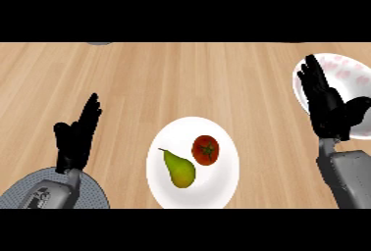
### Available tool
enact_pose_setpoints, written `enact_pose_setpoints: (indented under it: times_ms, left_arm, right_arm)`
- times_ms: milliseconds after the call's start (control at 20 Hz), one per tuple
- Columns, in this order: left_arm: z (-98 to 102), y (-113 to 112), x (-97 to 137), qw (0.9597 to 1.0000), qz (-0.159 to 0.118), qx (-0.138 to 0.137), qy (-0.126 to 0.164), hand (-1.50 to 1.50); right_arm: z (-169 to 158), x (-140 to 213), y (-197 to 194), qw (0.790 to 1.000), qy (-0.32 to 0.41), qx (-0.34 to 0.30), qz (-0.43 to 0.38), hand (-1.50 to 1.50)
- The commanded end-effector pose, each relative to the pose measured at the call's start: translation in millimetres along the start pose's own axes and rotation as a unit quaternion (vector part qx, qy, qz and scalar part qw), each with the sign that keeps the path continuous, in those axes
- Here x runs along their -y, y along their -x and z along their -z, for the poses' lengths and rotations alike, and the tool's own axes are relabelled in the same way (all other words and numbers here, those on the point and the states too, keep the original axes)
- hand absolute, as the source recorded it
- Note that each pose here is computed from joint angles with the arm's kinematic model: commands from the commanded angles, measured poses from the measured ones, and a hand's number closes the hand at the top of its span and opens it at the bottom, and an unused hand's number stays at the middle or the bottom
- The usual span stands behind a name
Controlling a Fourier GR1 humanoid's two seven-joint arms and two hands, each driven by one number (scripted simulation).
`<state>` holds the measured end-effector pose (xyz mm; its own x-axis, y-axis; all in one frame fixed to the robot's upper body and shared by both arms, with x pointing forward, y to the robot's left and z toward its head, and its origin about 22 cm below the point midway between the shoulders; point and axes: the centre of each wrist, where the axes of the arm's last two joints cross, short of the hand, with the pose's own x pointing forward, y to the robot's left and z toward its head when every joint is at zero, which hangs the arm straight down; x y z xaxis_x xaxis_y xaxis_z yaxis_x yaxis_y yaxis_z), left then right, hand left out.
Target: Pick the tomato from the plate and place it in the bowl
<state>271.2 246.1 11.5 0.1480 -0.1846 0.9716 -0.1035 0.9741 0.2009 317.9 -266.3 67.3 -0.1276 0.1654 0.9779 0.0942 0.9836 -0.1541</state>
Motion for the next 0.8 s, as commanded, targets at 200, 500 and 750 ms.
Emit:
enact_pose_setpoints:
  times_ms: [200, 500, 750]
  left_arm:
    - [15, -30, -29, 0.9964, 0.031, 0.075, -0.024, 0.00]
    - [13, -33, -62, 0.9965, 0.026, 0.067, -0.043, 0.00]
    - [5, -33, -71, 0.9972, 0.023, 0.062, -0.034, 0.00]
  right_arm:
    - [9, -58, -109, 0.905, -0.283, 0.313, 0.051, 1.50]
    - [-49, -7, -18, 0.939, -0.182, 0.229, -0.182, -1.50]
    - [-103, 5, 20, 0.904, -0.249, 0.283, -0.203, -1.50]
